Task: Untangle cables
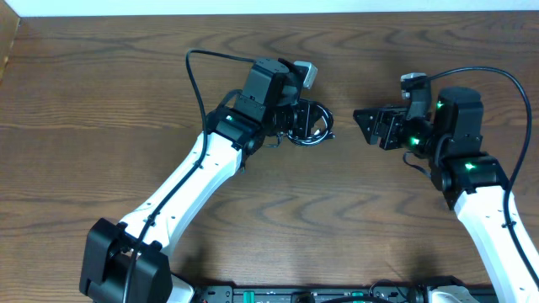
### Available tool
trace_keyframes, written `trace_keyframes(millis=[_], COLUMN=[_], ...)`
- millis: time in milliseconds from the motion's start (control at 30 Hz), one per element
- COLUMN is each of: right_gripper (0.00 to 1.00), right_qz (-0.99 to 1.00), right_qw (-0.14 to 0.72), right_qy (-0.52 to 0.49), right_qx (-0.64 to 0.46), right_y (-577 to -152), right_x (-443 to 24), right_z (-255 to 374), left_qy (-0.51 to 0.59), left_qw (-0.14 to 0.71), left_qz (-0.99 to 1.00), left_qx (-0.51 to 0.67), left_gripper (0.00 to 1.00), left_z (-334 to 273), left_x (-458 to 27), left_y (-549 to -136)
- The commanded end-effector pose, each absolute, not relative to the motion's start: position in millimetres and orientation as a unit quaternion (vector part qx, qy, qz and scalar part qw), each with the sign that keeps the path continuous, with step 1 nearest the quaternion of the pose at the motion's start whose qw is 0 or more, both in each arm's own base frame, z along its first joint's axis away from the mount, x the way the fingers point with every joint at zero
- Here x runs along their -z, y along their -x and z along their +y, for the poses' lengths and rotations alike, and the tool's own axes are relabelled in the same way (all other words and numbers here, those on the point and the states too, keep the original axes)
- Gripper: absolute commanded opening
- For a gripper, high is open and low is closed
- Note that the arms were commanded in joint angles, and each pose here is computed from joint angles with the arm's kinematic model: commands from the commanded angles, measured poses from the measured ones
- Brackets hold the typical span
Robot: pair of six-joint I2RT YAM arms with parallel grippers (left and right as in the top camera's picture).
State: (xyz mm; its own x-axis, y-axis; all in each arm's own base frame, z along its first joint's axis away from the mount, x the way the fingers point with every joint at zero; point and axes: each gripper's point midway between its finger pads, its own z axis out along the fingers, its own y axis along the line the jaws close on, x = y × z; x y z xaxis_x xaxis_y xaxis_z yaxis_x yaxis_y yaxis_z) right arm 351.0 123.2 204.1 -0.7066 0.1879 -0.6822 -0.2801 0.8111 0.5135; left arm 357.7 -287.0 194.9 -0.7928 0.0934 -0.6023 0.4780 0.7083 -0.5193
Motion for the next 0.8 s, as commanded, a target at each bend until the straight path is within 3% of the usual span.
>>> trace_keyframes(millis=[0,67,133,233,267,367,767], right_gripper=[0.71,0.71,0.72,0.73,0.72,0.73,0.73], right_qz=[0.88,0.884,0.887,0.889,0.89,0.892,0.901], right_qw=[0.38,0.381,0.382,0.38,0.378,0.374,0.353], right_qy=[-0.017,-0.033,-0.042,-0.05,-0.053,-0.054,-0.059], right_qx=[-0.286,-0.268,-0.257,-0.251,-0.249,-0.248,-0.245], right_y=[-356.9,-359.0,-360.2,-360.4,-359.9,-358.6,-351.1], right_x=[-199.9,-196.3,-194.1,-191.9,-190.7,-188.7,-180.1], right_z=[114.7,106.8,100.6,94.4,92.5,91.3,90.8], left_qy=[-0.148,-0.13,-0.139,-0.17,-0.181,-0.211,-0.318], left_qw=[0.307,0.323,0.341,0.35,0.348,0.329,0.253], left_qz=[0.892,0.901,0.903,0.899,0.898,0.899,0.903], left_qx=[0.296,0.257,0.222,0.2,0.199,0.197,0.138], left_gripper=[0.08,0.08,0.17,0.5,0.55,0.59,0.59], left_z=[-273.8,-263.3,-254.5,-248.7,-248.8,-249.4,-254.8], left_x=[-189.8,-178.5,-166.5,-144.1,-136.3,-116.6,-84.8], left_y=[-375.9,-390.9,-406.5,-425.7,-429.9,-441.8,-468.4])
